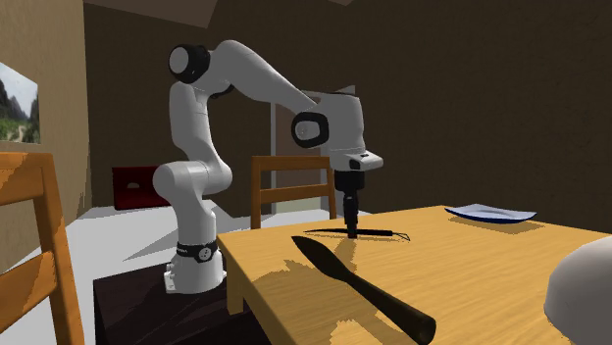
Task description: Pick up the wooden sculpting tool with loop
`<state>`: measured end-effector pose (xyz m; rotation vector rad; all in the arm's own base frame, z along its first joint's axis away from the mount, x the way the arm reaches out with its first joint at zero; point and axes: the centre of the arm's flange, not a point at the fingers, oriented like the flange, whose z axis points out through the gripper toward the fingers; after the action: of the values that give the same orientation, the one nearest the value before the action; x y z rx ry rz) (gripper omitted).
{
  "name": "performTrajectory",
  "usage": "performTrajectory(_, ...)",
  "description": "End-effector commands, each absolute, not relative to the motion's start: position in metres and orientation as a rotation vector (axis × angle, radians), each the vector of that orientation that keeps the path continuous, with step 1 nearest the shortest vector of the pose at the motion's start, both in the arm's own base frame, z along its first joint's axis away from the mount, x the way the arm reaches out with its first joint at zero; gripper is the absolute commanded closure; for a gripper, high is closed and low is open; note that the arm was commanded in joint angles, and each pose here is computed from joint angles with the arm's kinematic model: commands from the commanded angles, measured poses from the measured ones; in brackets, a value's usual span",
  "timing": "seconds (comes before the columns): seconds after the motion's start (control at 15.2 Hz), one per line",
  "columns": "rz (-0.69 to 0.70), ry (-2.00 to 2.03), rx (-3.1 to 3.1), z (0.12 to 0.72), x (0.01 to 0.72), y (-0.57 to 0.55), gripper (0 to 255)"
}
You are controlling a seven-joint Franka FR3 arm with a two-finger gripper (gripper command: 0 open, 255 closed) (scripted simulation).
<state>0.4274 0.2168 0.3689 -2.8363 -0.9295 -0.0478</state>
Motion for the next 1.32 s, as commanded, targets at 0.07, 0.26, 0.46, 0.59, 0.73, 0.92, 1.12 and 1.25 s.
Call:
performTrajectory(0.07, -0.048, -0.930, -2.836, 0.366, 0.427, 0.217, 255)
performTrajectory(0.26, -0.048, -0.930, -2.836, 0.367, 0.427, 0.217, 255)
performTrajectory(0.46, -0.048, -0.930, -2.836, 0.370, 0.426, 0.218, 255)
performTrajectory(0.59, -0.048, -0.930, -2.836, 0.367, 0.427, 0.217, 255)
performTrajectory(0.73, -0.048, -0.930, -2.836, 0.377, 0.427, 0.217, 255)
performTrajectory(0.92, -0.048, -0.930, -2.836, 0.393, 0.428, 0.217, 255)
performTrajectory(1.12, -0.048, -0.930, -2.836, 0.409, 0.428, 0.217, 255)
performTrajectory(1.25, -0.048, -0.930, -2.836, 0.419, 0.428, 0.217, 255)
